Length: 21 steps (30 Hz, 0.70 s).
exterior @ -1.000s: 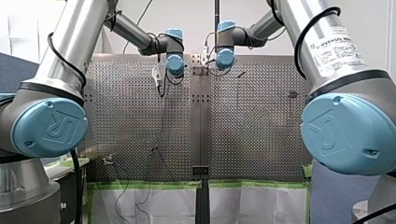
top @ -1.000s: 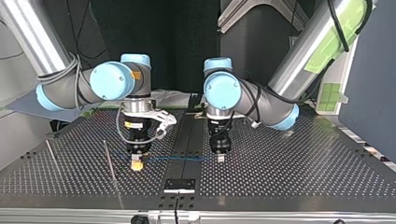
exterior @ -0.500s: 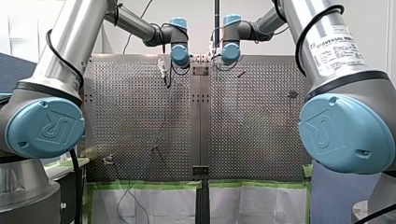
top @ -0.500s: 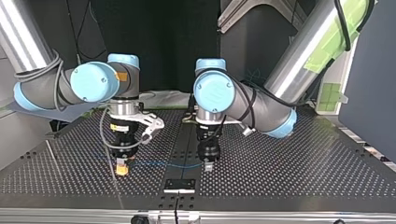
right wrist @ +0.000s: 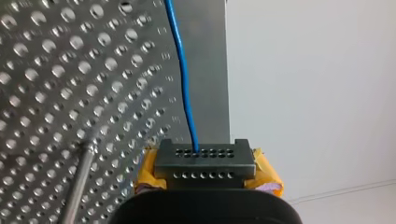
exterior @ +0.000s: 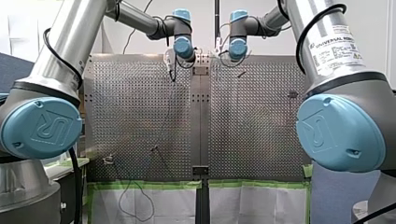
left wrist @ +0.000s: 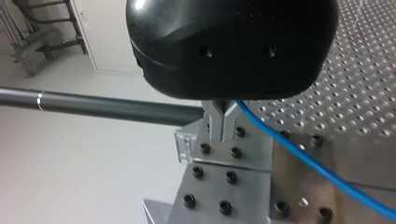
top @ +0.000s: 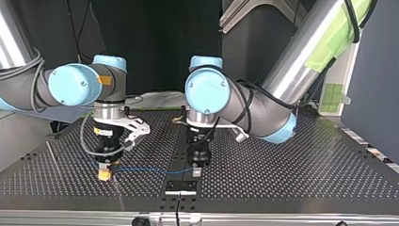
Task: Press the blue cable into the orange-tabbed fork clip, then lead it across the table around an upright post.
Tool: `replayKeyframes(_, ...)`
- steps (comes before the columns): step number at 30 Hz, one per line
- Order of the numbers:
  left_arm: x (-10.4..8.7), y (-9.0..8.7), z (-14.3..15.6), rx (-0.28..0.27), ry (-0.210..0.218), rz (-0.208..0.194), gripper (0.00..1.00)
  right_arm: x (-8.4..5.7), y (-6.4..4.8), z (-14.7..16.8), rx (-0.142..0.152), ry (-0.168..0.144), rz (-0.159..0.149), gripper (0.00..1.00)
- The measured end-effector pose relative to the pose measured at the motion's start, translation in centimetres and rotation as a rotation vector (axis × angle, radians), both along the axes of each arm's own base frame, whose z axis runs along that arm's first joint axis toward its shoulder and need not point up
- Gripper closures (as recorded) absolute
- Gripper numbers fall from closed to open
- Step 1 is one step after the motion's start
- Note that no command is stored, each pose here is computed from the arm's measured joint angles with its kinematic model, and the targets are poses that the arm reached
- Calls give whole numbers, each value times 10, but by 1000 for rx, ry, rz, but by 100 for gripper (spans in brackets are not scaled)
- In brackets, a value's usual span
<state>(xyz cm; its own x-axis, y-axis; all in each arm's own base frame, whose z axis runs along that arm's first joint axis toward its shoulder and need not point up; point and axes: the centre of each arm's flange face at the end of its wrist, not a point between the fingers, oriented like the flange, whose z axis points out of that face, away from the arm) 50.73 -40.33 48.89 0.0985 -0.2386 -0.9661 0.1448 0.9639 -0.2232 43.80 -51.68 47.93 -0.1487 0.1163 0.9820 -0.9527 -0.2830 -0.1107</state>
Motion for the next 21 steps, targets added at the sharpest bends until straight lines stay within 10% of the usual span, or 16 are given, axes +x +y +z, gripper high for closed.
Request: replayKeyframes(21,1,-36,2,-5,30,-68,100,-48,-20,15,19,5,-74,100)
